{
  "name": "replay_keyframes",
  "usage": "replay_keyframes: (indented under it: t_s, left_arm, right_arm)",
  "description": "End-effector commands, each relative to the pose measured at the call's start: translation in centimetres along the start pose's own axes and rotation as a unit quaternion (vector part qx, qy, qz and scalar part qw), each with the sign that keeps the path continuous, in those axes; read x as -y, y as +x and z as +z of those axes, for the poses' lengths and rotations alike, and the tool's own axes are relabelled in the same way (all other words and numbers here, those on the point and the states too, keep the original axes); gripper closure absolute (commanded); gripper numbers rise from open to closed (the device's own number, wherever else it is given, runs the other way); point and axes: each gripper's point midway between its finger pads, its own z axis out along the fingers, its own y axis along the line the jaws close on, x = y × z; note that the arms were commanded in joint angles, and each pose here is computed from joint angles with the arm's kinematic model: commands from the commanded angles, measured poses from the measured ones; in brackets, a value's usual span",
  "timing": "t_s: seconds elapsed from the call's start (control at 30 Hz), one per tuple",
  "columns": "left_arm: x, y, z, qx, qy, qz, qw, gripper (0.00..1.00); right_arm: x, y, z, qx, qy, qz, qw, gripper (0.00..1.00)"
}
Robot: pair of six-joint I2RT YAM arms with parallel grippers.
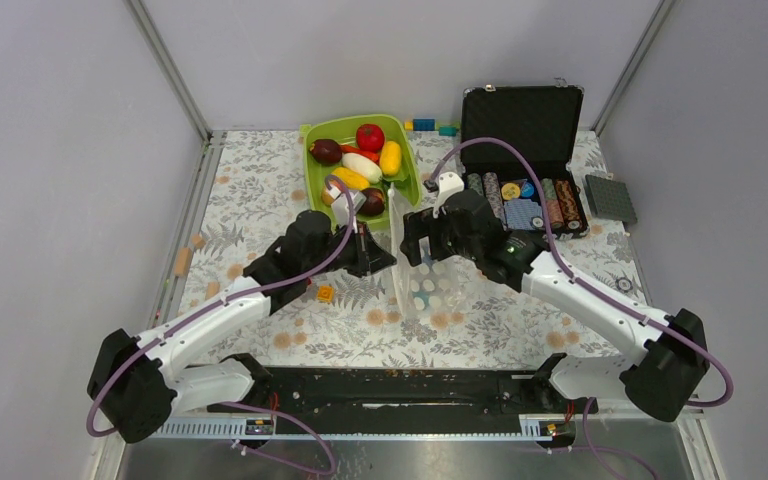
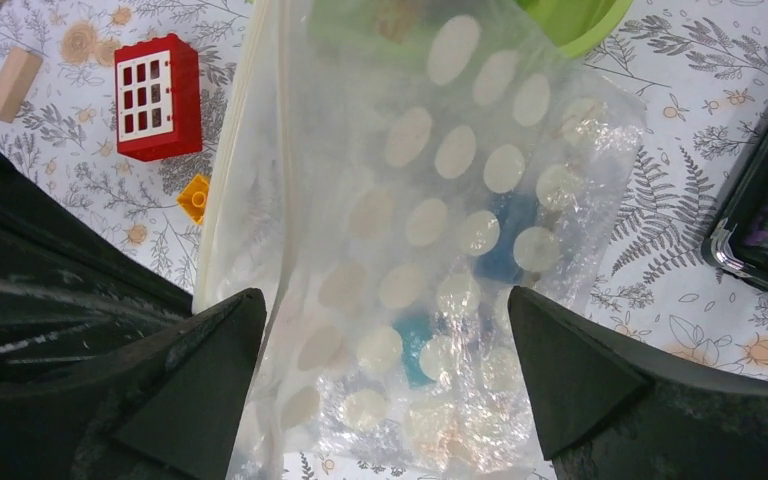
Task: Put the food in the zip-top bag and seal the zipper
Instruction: Open the zipper of the food storage bag at the center of the board.
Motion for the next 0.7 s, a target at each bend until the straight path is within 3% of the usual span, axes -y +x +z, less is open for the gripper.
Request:
replay_keyframes:
  t_s: [0.0, 0.13, 0.43, 0.53, 0.67]
  left_arm:
    - [2.1, -4.0, -0.9, 0.061, 0.011, 0.025, 0.998, 1.0]
    - [2.5, -4.0, -1.0, 0.059, 0.018, 0.027, 0.998, 1.0]
    - [3.8, -4.1, -1.7, 0.059, 0.042, 0.04, 0.997, 1.0]
    - [3.5, -4.2, -2.0, 0.063, 0.027, 0.039, 0.997, 1.0]
    - [2.2, -5.1, -2.7, 0.087, -0.02, 0.032, 0.995, 1.0]
  right_arm:
    - [0.3, -0.8, -0.9, 0.025, 0.004, 0.006, 1.0, 0.0]
    - [-0.5, -0.6, -0.3, 0.024, -0.016, 0.013, 0.999, 0.0]
    - [0.9, -1.0, 1.8, 0.01, 0.047, 0.056, 0.997, 0.04]
    - [2.0, -0.8, 2.2, 0.002, 0.082, 0.063, 0.995, 0.2]
    - [3.8, -0.6, 1.5, 0.0, 0.131, 0.056, 0.99, 0.57]
